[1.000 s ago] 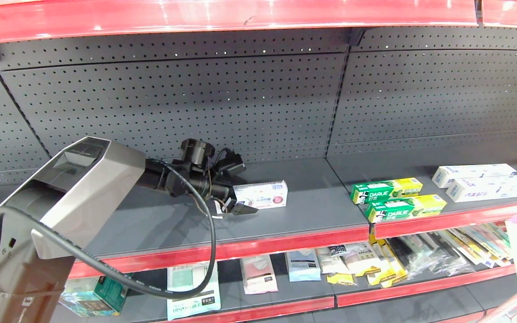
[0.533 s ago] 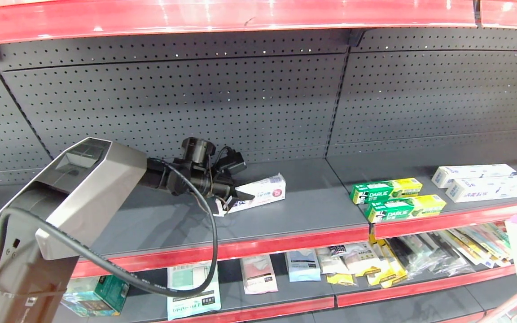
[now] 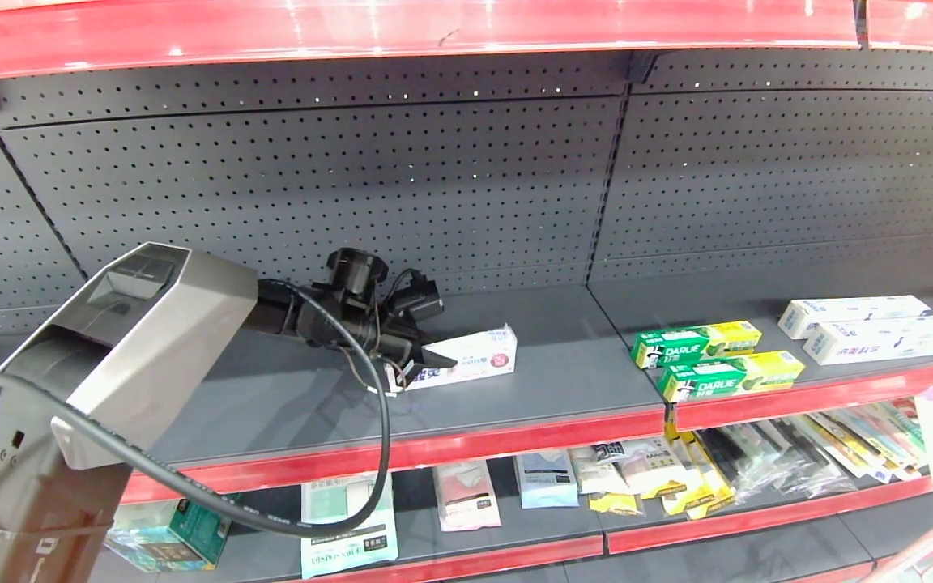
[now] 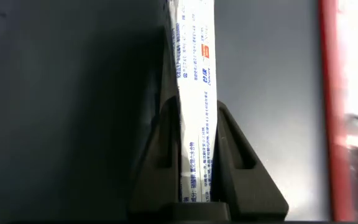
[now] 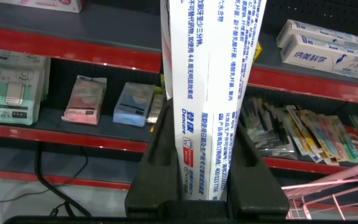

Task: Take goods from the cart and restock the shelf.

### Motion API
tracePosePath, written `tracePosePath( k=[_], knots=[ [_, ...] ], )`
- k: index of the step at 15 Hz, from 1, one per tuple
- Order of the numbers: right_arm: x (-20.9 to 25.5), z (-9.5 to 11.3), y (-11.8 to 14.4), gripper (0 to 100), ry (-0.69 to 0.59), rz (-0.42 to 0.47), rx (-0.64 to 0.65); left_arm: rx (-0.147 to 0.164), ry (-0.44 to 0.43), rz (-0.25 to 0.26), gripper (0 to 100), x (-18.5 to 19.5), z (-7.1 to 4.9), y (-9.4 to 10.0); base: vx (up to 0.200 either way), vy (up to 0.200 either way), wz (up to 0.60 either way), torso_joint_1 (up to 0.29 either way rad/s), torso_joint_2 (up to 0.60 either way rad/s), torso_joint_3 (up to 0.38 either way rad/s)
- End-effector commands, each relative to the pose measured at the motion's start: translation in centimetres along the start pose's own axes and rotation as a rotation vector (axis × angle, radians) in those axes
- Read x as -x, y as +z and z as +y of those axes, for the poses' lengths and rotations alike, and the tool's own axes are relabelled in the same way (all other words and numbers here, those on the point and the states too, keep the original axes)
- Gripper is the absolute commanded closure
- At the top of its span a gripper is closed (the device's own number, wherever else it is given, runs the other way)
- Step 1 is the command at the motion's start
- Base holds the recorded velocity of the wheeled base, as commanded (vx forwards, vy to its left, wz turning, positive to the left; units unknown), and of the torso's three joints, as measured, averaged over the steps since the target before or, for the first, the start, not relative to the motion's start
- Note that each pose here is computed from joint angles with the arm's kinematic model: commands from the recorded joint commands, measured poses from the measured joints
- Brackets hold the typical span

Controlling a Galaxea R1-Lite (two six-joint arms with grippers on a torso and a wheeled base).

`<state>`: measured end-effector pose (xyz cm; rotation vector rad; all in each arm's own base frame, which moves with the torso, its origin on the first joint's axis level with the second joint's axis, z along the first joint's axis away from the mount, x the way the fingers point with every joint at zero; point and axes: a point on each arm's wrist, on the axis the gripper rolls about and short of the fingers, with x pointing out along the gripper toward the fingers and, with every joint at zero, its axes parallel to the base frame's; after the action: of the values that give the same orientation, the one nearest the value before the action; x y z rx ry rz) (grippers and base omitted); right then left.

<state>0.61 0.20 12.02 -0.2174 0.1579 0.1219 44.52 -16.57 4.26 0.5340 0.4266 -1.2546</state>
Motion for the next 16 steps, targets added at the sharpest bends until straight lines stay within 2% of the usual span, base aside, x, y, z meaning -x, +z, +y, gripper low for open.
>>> tracePosePath(
  k=[1, 2, 4, 7, 10, 16],
  knots=[
    [0.0, 0.0, 0.0, 100, 0.001, 0.001, 0.000, -0.034, -0.008, -0.008, 100, 1.5, -0.1, 0.9, 0.000, 0.000, 0.00, 0.000, 0.00, 0.000],
    [0.0, 0.0, 0.0, 100, 0.001, 0.001, 0.000, -0.046, -0.003, -0.011, 100, 1.9, 0.0, 1.2, 0.000, 0.000, 0.00, 0.000, 0.00, 0.000],
    [0.0, 0.0, 0.0, 100, 0.001, 0.000, 0.001, -0.045, -0.006, -0.007, 100, 2.4, -0.1, 1.3, 0.000, 0.000, 0.00, 0.000, 0.00, 0.000],
    [0.0, 0.0, 0.1, 100, 0.000, -0.002, -0.001, -0.056, -0.045, 0.006, 100, 2.9, -1.5, 0.7, 0.000, 0.000, 0.00, 0.000, 0.00, 0.000],
    [0.0, 0.0, 0.1, 100, 0.001, 0.000, -0.001, -0.048, -0.070, 0.021, 100, 3.7, -2.8, 0.3, 0.000, 0.000, 0.00, 0.000, 0.00, 0.000],
    [-0.1, 0.0, 0.1, 100, 0.001, 0.003, -0.003, -0.031, -0.098, 0.018, 100, 5.6, -4.3, -0.6, 0.000, 0.000, 0.00, 0.000, 0.00, 0.000]
  ],
)
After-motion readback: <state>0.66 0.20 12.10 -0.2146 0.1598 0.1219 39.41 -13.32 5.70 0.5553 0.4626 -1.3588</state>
